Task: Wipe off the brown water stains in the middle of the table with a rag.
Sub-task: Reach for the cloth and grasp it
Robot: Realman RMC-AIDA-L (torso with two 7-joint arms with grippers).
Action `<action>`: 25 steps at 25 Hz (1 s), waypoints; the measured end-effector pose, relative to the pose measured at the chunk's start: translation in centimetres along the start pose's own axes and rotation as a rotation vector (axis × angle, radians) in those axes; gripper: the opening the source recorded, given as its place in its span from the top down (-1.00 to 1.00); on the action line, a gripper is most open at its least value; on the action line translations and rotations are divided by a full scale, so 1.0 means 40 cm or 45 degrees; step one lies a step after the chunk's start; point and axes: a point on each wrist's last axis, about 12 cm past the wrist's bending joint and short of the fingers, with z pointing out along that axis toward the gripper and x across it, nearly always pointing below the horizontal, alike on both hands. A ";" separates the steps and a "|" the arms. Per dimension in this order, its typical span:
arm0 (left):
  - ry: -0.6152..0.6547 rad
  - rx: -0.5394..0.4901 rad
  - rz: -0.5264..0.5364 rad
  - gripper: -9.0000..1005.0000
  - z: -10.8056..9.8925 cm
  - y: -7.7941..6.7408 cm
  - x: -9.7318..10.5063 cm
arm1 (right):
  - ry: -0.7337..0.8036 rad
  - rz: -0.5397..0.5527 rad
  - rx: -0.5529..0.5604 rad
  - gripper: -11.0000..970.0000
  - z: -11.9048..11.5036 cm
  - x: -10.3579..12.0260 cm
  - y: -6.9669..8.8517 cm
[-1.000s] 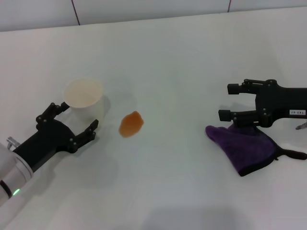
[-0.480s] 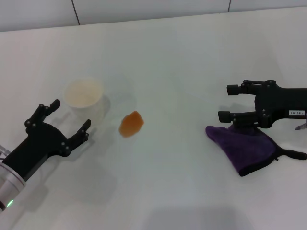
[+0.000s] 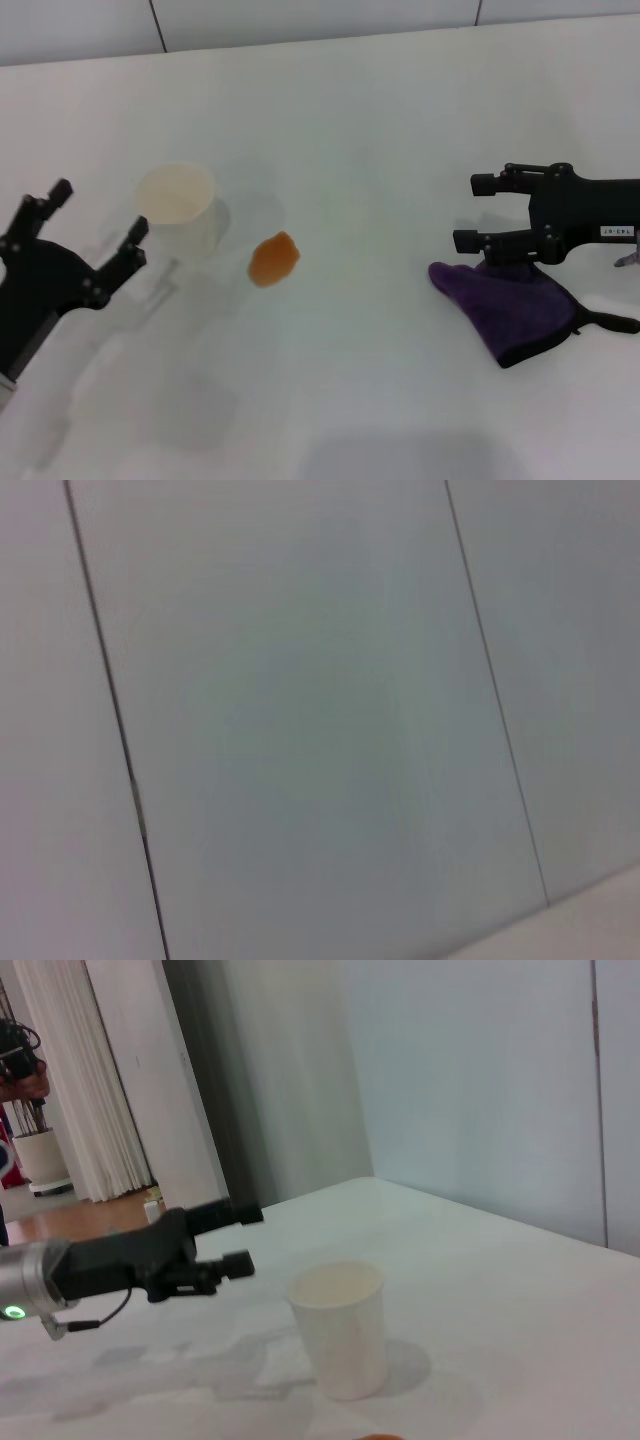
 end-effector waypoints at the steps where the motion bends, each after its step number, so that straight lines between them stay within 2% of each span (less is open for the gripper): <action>1: -0.018 -0.003 -0.013 -0.75 -0.002 0.003 -0.004 | 0.000 -0.001 0.000 -0.78 0.000 0.000 0.000; 5: -0.058 0.004 -0.056 -0.75 -0.005 0.022 -0.017 | -0.001 -0.004 0.004 -0.78 -0.001 -0.002 -0.002; 10: -0.077 0.045 -0.093 -0.75 -0.005 0.081 -0.039 | -0.007 -0.011 0.011 -0.78 -0.003 -0.006 -0.004; 14: -0.062 0.102 -0.117 -0.75 0.016 0.132 -0.063 | -0.013 -0.011 0.014 -0.78 -0.002 -0.008 -0.004; 15: -0.062 0.102 -0.117 -0.75 0.016 0.132 -0.063 | -0.015 -0.011 0.015 -0.78 -0.002 -0.008 -0.004; 17: -0.014 0.175 -0.144 -0.75 0.037 0.170 -0.085 | -0.018 -0.012 0.019 -0.78 -0.001 -0.008 -0.005; 20: 0.035 0.255 -0.134 -0.75 0.057 0.190 -0.102 | -0.020 -0.011 0.033 -0.78 0.000 -0.008 -0.007; 25: 0.103 0.384 -0.134 -0.75 0.099 0.203 -0.128 | -0.032 -0.009 0.043 -0.78 0.000 -0.010 -0.009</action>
